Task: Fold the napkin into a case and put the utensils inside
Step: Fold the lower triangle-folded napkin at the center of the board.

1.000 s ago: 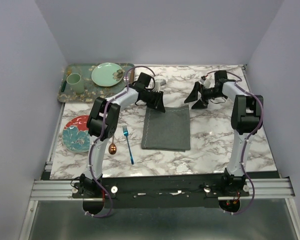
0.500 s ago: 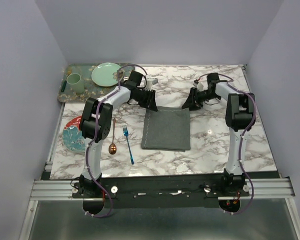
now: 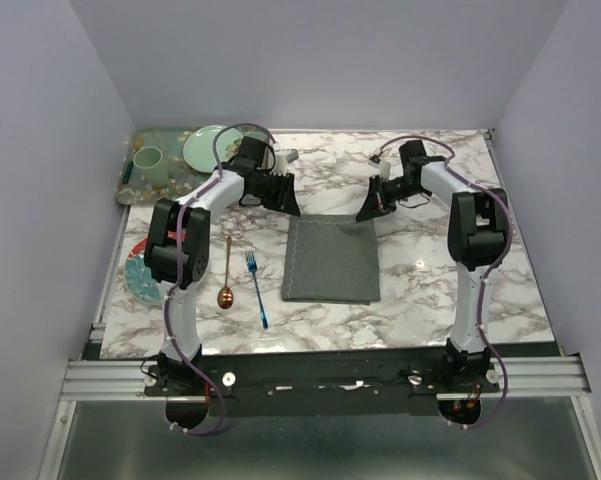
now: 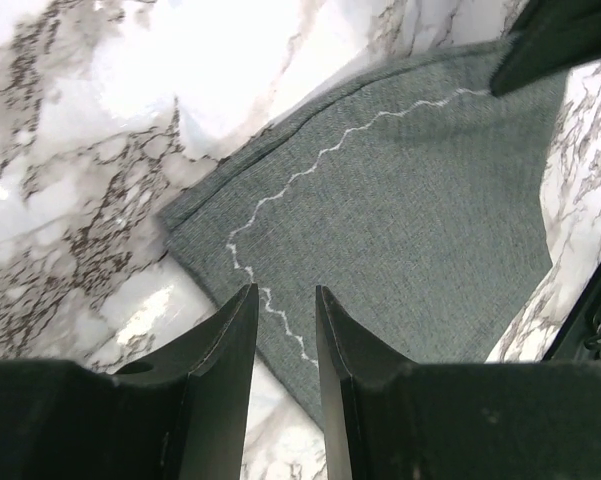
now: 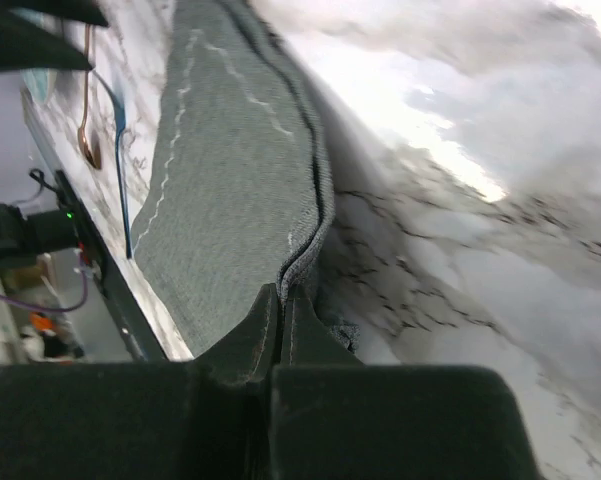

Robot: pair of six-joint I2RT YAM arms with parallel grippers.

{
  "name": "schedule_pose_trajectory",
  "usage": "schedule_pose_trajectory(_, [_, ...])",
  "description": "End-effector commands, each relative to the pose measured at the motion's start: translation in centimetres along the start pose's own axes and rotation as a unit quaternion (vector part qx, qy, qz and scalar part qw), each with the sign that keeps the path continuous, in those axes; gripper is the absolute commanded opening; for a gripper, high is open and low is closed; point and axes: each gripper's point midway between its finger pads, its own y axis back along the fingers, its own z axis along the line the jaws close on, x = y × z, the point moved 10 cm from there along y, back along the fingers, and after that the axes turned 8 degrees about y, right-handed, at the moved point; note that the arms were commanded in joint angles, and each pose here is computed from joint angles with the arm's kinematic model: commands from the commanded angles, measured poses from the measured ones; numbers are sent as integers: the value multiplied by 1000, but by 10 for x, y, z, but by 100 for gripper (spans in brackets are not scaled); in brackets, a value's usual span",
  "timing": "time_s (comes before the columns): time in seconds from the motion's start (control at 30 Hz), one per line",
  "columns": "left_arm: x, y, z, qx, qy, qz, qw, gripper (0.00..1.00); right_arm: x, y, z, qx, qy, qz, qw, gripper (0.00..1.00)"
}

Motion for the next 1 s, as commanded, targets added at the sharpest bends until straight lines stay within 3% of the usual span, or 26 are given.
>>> schedule_pose_trajectory(0.0, [-5,23,0,-18,-11,-28,999,38,-5,2,44,7,144,9,990,1])
schedule_pose_trajectory(0.2, [0,34,7,-31,-2,-40,999,38,7,-11,59,40,266,45,962,1])
schedule_pose_trajectory(0.5, [8,51,21,-44,19,-53,997,38,25,-22,80,43,427,94,898,0])
schedule_pose_trajectory(0.7, [10,58,26,-49,19,-58,997,38,39,-21,86,25,523,117,844,1])
schedule_pose_trajectory(0.97, [11,67,26,-50,-8,-62,997,38,58,-12,89,10,654,131,745,1])
